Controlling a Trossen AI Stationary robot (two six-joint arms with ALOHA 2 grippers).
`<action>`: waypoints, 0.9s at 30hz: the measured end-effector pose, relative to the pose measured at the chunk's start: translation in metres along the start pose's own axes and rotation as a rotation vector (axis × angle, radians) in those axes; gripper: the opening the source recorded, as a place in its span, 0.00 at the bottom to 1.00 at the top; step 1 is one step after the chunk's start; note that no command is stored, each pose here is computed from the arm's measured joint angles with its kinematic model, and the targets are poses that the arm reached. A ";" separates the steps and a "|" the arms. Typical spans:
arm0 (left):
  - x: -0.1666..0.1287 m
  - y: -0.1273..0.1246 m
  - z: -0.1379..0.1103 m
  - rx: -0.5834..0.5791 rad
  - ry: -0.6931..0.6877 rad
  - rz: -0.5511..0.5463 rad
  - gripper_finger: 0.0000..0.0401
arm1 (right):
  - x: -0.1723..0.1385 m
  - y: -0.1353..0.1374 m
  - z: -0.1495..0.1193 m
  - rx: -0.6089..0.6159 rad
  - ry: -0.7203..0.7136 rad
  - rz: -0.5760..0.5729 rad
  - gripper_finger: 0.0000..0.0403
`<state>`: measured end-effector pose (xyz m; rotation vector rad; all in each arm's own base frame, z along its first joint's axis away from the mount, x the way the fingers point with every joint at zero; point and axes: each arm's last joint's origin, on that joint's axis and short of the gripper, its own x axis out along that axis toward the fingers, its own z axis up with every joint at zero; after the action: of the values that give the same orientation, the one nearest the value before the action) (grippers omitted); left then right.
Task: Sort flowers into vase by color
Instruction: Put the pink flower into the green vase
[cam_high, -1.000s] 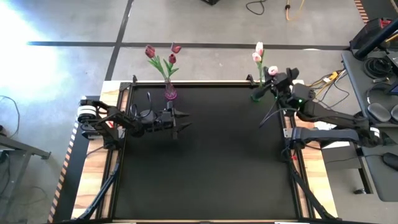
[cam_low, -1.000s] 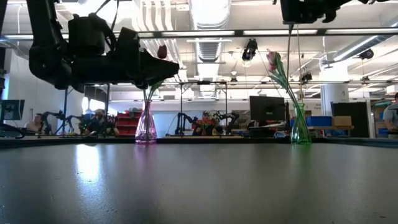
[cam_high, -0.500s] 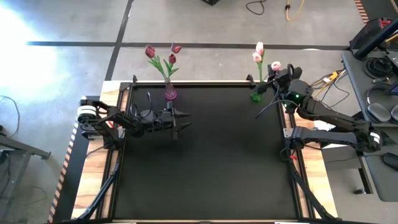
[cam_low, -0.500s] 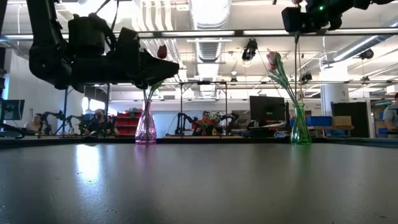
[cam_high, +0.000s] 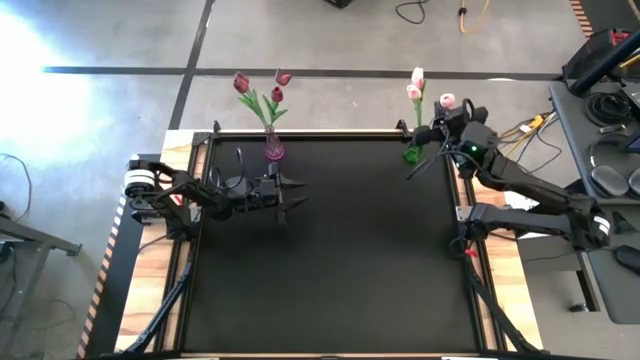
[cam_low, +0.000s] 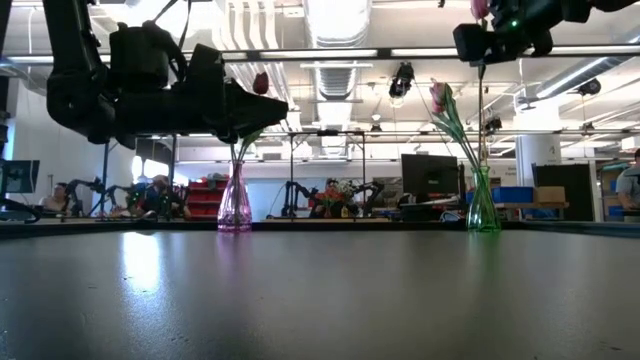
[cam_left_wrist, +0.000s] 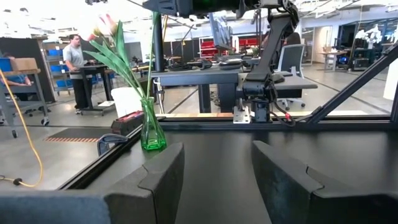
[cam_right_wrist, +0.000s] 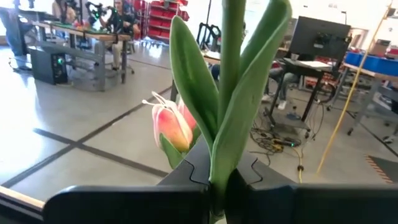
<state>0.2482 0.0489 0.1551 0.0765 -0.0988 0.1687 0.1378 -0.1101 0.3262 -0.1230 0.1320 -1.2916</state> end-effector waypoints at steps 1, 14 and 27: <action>0.000 0.000 0.000 0.000 0.000 0.000 0.43 | 0.002 0.001 -0.001 -0.004 0.007 -0.003 0.02; 0.000 0.000 0.000 -0.004 0.000 -0.001 0.43 | 0.041 0.009 -0.018 -0.056 0.067 -0.059 0.02; 0.000 0.000 0.000 -0.004 0.000 -0.001 0.43 | 0.073 0.003 -0.039 -0.080 0.144 -0.094 0.02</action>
<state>0.2482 0.0488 0.1551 0.0727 -0.0991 0.1674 0.1539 -0.1801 0.2855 -0.1052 0.3041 -1.3891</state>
